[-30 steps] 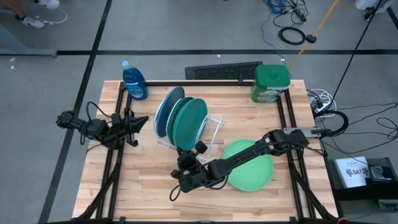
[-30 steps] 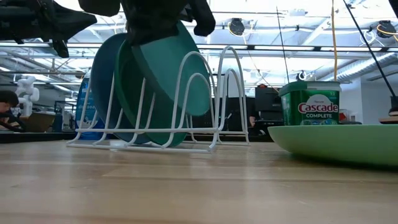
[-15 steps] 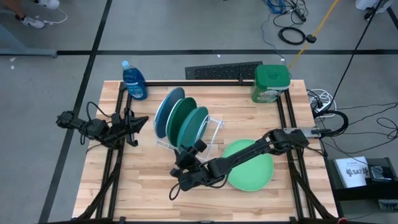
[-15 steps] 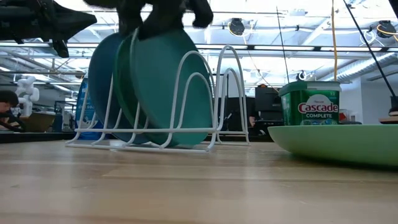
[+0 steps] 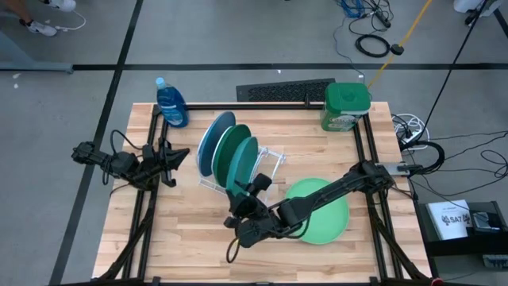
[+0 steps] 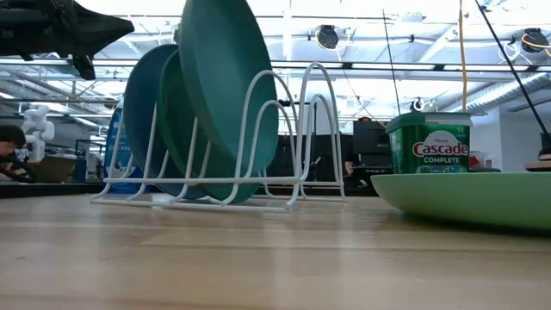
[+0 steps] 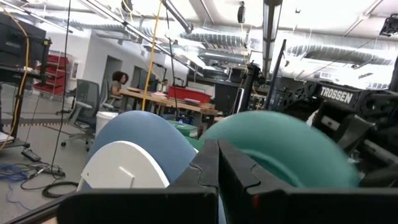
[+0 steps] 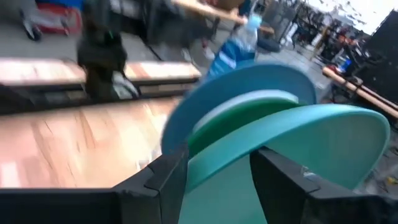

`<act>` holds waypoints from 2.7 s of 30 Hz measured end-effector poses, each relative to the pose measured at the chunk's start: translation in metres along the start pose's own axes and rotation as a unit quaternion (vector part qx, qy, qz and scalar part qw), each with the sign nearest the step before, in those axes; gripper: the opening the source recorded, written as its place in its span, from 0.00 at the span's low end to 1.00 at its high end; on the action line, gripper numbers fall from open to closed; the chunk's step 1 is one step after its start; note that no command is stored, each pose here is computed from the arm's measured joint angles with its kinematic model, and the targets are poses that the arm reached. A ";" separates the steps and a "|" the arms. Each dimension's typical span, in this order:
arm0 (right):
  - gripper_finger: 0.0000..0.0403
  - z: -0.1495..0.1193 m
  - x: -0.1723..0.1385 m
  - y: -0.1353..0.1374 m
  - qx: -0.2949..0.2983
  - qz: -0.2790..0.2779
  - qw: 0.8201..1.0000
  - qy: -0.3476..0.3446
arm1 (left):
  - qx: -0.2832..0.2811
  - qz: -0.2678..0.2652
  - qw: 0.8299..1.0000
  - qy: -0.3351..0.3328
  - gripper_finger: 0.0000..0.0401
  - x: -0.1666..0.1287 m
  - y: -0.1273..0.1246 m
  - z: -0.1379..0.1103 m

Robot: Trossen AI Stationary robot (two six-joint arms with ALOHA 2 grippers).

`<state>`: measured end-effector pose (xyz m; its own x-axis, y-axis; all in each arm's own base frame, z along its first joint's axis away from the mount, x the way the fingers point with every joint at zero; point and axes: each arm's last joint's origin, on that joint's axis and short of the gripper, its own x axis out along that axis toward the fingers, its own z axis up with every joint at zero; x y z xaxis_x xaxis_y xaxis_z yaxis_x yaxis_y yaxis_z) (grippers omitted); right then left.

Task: Sort dishes
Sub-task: Put the light blue plate into the white dish rack, then put the light green plate into the white dish rack

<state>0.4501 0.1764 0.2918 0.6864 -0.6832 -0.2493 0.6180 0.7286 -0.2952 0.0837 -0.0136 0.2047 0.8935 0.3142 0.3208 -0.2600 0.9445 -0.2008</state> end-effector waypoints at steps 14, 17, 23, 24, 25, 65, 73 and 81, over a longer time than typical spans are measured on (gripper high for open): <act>0.54 -0.028 0.027 -0.013 0.099 -0.010 0.991 0.092 | -0.001 0.000 1.000 0.000 0.00 0.000 0.000 0.000; 0.57 -0.030 0.032 -0.014 0.104 0.011 0.988 0.115 | -0.001 0.000 1.000 0.000 0.00 0.000 0.000 0.000; 0.57 -0.034 0.027 -0.012 0.062 0.062 0.984 0.158 | 0.000 0.000 1.000 0.000 0.00 0.000 0.000 0.000; 0.57 -0.034 0.024 -0.011 0.054 0.066 0.984 0.158 | 0.001 0.000 1.000 0.000 0.00 0.000 0.000 0.000; 0.56 -0.034 0.021 -0.011 0.046 0.069 0.984 0.158 | 0.000 0.000 1.000 0.000 0.00 0.000 0.000 0.000; 0.50 -0.179 -0.063 -0.018 0.111 0.057 0.833 0.540 | 0.002 0.000 1.000 0.001 0.00 0.000 0.000 0.000; 0.09 -0.174 -0.055 -0.017 0.104 0.091 0.850 0.509 | 0.004 0.000 1.000 0.004 0.00 0.000 0.000 -0.001; 0.02 -0.122 -0.064 -0.030 0.143 0.062 0.898 0.412 | 0.004 0.000 1.000 0.003 0.00 0.000 0.000 -0.001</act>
<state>0.3410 0.1919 0.2045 0.3124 -0.3143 -0.8965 0.7104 0.7038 0.0008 0.0841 -0.0137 0.2040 0.8961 0.3131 0.3145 -0.2623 0.9453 -0.1939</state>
